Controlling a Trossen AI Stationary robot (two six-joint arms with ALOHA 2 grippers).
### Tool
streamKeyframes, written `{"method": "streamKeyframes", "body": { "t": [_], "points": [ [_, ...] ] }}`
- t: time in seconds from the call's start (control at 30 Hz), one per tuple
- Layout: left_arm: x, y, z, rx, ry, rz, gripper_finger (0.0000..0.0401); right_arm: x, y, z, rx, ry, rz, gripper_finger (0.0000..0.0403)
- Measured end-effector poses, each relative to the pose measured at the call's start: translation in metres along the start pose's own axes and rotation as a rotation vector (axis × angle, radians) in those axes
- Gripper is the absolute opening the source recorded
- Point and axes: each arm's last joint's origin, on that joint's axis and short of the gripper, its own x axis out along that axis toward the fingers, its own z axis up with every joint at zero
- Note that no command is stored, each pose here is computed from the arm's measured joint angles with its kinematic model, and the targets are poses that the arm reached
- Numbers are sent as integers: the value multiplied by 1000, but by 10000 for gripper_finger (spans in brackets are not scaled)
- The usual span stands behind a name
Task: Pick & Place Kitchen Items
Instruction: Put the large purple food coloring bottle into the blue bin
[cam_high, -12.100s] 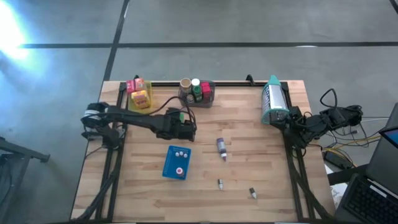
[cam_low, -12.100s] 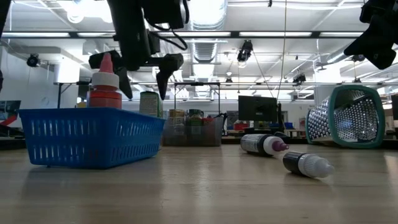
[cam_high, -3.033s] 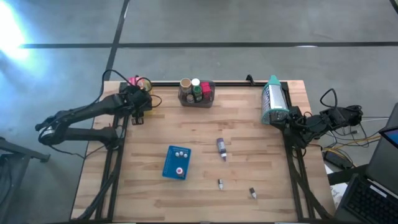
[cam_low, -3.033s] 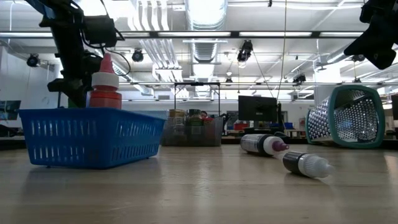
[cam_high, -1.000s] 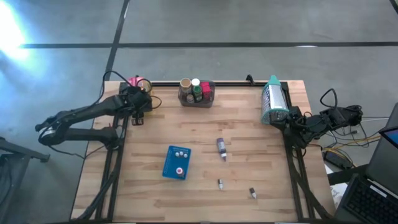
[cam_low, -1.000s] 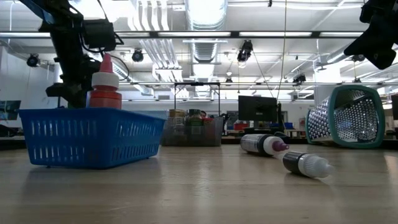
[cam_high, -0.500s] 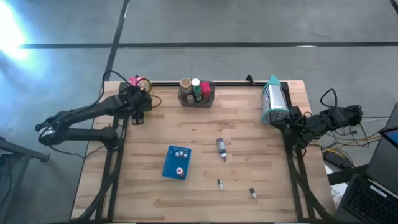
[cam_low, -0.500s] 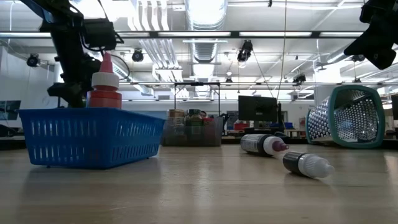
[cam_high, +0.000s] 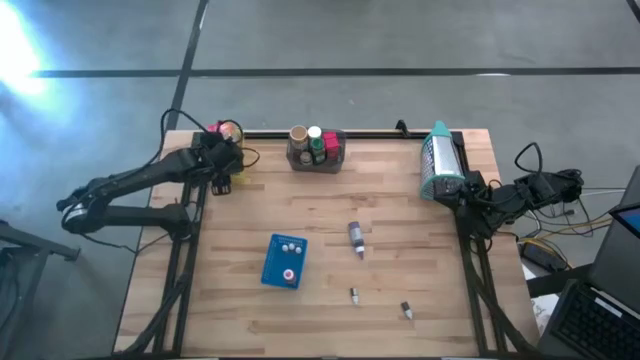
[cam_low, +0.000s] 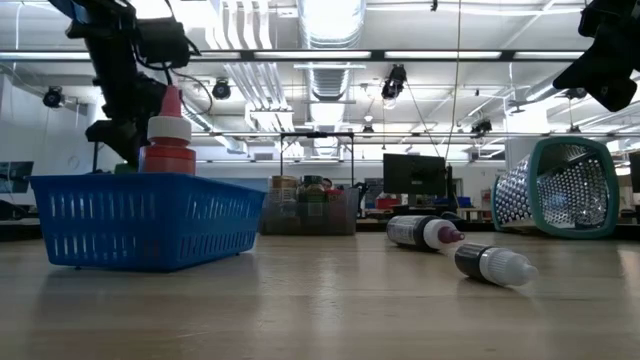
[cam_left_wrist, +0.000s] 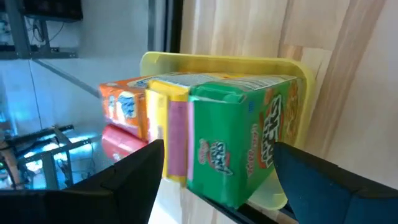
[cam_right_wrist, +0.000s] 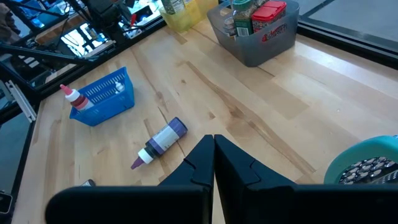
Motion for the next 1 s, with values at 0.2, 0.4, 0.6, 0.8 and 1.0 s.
{"method": "streamKeyframes", "body": {
  "t": [0.2, 0.4, 0.6, 0.8, 1.0],
  "points": [
    [-20, 16, 6, -174, -91, -58, 303, 0, 0, 0, 0, 0, 0, 8],
    [-39, 29, 8, -290, -205, -103, 303, 0, 0, 0, 0, 0, 0, 8],
    [-47, 35, 13, -368, -295, -135, 303, 0, 0, 0, -1, 0, 0, 8],
    [-55, 38, 22, -424, -459, -325, 303, 0, 0, 0, -1, 0, 0, 8],
    [-63, 43, 31, -451, -592, -369, 303, 0, 0, 0, -1, 0, 0, 8]
  ]
}}
